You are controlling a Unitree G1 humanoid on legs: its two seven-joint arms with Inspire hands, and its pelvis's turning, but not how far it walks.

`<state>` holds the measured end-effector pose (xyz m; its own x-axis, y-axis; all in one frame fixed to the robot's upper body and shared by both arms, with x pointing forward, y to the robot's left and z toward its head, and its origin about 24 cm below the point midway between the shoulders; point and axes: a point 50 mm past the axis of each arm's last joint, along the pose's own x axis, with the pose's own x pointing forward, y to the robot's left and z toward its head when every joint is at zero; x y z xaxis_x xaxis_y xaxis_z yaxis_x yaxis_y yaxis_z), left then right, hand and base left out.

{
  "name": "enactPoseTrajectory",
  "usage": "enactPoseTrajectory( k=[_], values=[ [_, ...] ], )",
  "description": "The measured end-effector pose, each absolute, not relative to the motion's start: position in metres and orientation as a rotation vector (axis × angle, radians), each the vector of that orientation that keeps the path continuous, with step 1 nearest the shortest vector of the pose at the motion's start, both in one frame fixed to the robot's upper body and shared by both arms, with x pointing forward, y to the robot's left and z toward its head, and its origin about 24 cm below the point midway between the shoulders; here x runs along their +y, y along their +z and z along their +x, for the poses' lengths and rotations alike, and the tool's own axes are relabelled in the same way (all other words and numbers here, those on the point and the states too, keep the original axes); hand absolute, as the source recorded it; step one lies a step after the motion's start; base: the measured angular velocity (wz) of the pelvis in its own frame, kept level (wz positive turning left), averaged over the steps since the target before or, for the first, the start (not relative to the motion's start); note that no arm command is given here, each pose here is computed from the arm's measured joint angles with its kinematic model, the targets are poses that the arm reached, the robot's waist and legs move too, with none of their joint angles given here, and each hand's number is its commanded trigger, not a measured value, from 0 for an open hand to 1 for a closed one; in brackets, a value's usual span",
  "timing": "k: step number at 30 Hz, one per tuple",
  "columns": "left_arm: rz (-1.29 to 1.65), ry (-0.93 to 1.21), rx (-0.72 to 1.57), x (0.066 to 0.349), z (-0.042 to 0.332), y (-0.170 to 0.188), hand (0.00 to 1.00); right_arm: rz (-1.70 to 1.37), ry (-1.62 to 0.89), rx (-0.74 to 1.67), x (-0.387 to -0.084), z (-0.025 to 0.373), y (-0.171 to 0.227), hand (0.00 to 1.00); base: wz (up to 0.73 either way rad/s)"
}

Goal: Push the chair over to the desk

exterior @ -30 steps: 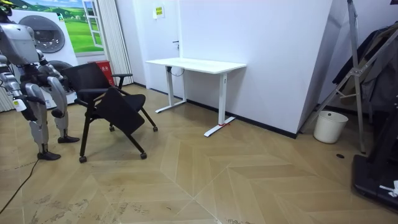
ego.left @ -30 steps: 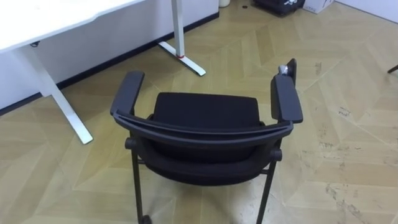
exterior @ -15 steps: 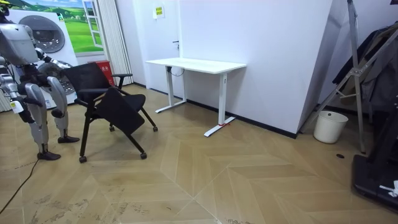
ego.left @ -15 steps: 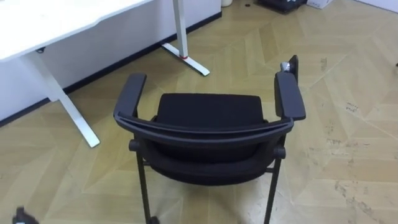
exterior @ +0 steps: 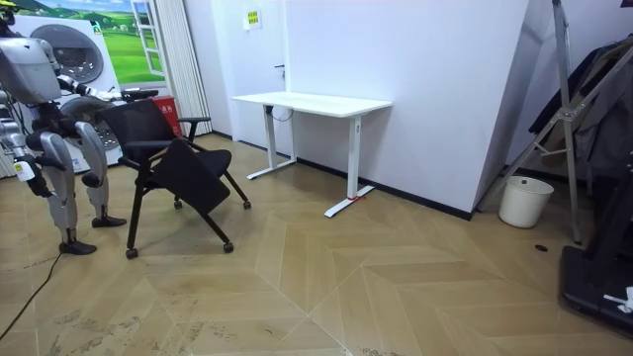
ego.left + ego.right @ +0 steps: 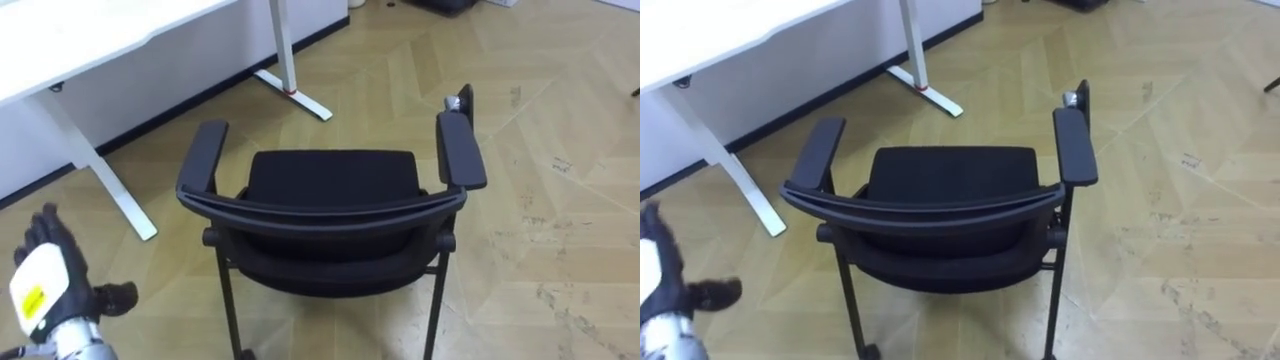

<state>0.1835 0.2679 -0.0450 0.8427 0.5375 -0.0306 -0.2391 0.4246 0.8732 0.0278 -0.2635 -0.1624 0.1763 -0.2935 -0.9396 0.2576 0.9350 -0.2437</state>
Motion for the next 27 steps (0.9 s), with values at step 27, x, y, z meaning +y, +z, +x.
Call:
enactPoseTrajectory(
  k=[27],
  values=[
    [1.257,0.171,0.158,0.215,0.208,-0.032,0.00,-0.039,-0.346,1.311,-0.258,0.044,-0.163,0.00,-0.03]
  ],
)
